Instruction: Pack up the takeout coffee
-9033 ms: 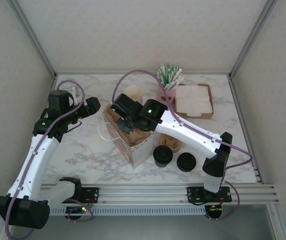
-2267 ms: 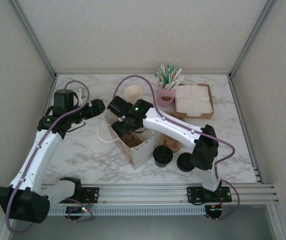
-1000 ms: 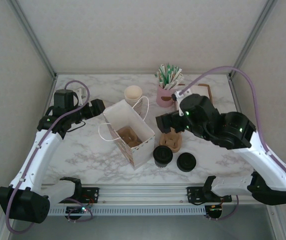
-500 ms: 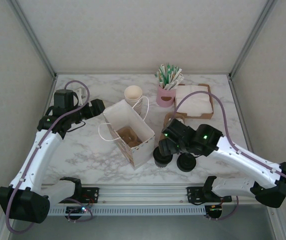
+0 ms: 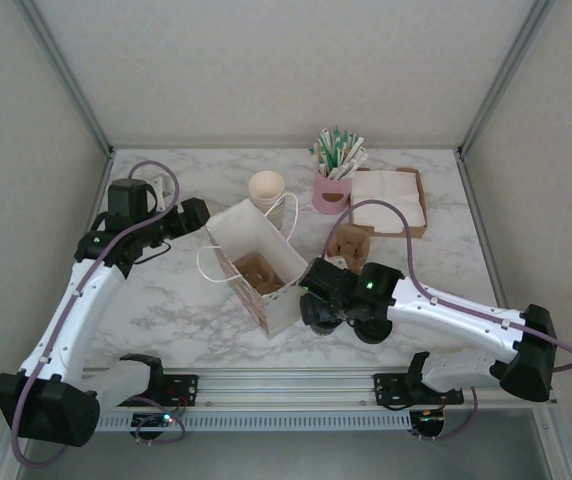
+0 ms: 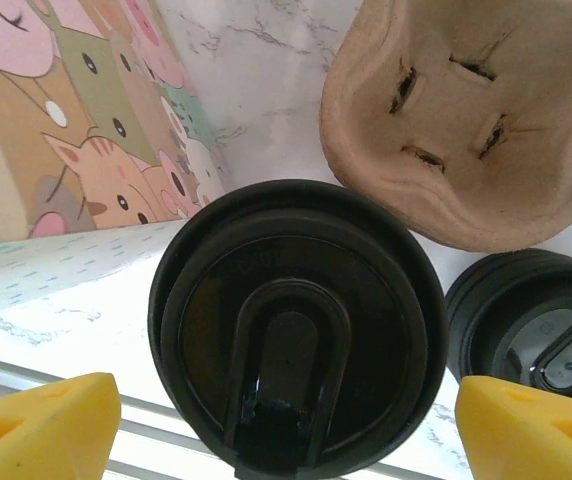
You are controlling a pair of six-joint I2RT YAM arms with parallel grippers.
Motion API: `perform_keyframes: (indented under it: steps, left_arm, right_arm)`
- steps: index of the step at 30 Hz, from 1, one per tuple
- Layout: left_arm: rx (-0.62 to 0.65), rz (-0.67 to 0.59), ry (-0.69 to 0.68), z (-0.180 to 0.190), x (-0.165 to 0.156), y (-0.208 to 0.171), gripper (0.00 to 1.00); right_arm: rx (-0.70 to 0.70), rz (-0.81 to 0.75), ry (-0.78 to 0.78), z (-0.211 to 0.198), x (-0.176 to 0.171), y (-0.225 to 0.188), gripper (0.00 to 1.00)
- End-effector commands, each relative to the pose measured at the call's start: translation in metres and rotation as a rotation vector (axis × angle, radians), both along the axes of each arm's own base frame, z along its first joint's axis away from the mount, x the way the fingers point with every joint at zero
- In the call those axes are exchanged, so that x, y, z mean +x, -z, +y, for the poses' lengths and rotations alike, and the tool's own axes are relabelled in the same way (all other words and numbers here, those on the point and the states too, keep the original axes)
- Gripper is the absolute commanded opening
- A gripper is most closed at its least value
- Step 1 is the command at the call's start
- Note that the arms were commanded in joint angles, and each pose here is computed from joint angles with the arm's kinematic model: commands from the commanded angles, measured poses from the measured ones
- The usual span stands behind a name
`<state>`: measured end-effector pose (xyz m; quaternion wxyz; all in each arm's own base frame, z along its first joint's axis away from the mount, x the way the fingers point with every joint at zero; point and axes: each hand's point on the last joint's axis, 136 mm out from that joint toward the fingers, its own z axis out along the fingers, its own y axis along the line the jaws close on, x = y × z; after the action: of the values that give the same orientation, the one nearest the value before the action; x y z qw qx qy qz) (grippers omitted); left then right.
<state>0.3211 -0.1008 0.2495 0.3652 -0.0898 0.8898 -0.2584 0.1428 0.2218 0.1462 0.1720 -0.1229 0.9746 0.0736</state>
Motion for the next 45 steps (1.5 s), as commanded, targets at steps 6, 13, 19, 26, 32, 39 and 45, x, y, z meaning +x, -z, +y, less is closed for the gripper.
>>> perform_keyframes:
  steps: [6, 13, 19, 26, 32, 39, 45]
  left_arm:
    - [0.013, 0.03, -0.004, -0.001, 0.001, 0.011, 0.85]
    - [0.014, 0.032, -0.003, -0.001, 0.001, 0.011, 0.85]
    - [0.014, 0.031, -0.002, -0.001, 0.001, 0.011, 0.85]
    - [0.013, 0.036, 0.001, -0.002, 0.001, 0.012, 0.85]
    - [0.014, 0.036, 0.001, -0.002, 0.001, 0.012, 0.85]
    - [0.014, 0.037, 0.004, -0.002, 0.001, 0.013, 0.85]
    - [0.015, 0.039, 0.004, -0.002, 0.001, 0.013, 0.85]
  right_arm:
    - [-0.017, -0.015, 0.049, 0.0, 0.002, 0.013, 0.85]
    - [-0.05, -0.028, 0.041, 0.001, 0.005, 0.016, 0.84]
    - [-0.084, -0.038, 0.045, -0.001, 0.007, 0.018, 0.84]
    - [-0.098, -0.052, 0.036, 0.001, 0.011, 0.017, 0.81]
    - [-0.12, -0.038, 0.023, -0.003, 0.007, 0.017, 0.74]
    - [-0.101, -0.002, -0.012, -0.009, -0.005, 0.01, 0.73]
    - [-0.083, 0.025, -0.018, -0.013, -0.012, 0.01, 0.74]
